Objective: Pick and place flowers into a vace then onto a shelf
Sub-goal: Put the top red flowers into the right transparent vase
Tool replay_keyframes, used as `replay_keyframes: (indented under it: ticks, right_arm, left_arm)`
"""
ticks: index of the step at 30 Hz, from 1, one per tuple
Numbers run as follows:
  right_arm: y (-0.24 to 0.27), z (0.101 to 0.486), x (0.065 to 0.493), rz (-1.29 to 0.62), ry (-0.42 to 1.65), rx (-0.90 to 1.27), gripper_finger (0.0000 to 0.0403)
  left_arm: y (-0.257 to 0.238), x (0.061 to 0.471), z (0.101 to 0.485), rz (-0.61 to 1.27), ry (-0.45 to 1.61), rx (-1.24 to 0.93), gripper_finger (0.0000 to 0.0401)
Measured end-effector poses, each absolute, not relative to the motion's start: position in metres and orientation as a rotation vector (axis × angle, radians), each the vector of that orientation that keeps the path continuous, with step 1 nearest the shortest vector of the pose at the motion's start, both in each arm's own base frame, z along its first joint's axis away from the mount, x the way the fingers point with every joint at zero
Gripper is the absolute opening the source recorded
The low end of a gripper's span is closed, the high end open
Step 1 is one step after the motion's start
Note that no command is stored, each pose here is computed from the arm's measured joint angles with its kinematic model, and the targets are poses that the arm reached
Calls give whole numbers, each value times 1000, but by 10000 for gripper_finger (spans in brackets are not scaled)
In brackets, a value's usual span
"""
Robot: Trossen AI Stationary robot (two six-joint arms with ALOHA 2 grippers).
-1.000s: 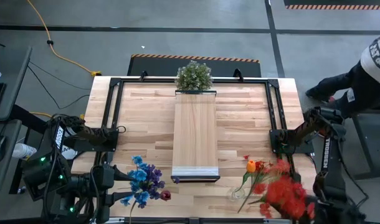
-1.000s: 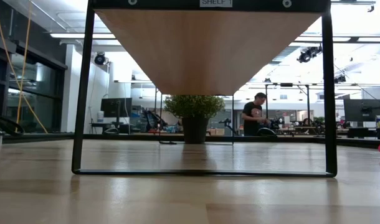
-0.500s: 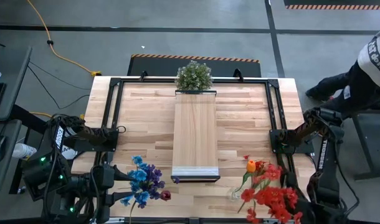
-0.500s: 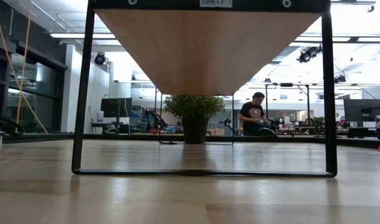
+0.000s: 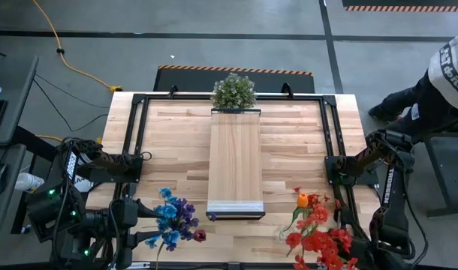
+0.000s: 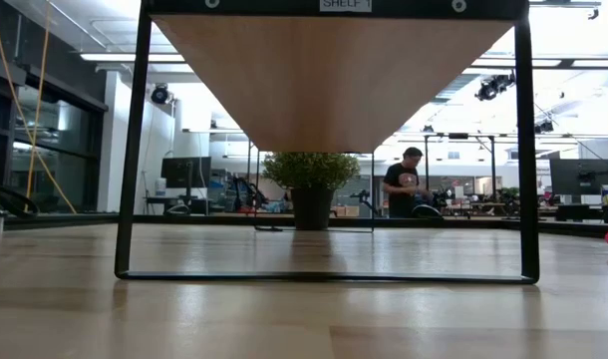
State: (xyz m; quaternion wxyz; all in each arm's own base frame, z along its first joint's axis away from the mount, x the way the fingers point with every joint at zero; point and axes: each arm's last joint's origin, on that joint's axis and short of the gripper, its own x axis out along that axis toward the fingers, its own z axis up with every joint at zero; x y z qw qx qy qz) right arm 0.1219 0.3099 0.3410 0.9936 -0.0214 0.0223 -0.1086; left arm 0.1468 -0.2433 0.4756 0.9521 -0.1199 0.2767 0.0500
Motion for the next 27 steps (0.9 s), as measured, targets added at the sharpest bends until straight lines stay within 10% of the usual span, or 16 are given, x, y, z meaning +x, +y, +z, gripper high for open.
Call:
replay_keyframes:
  ticks: [27]
  right_arm:
    - [287,318,145,-173,233,-30,0]
  left_arm:
    - [-243,147,476,104,561,-250,216]
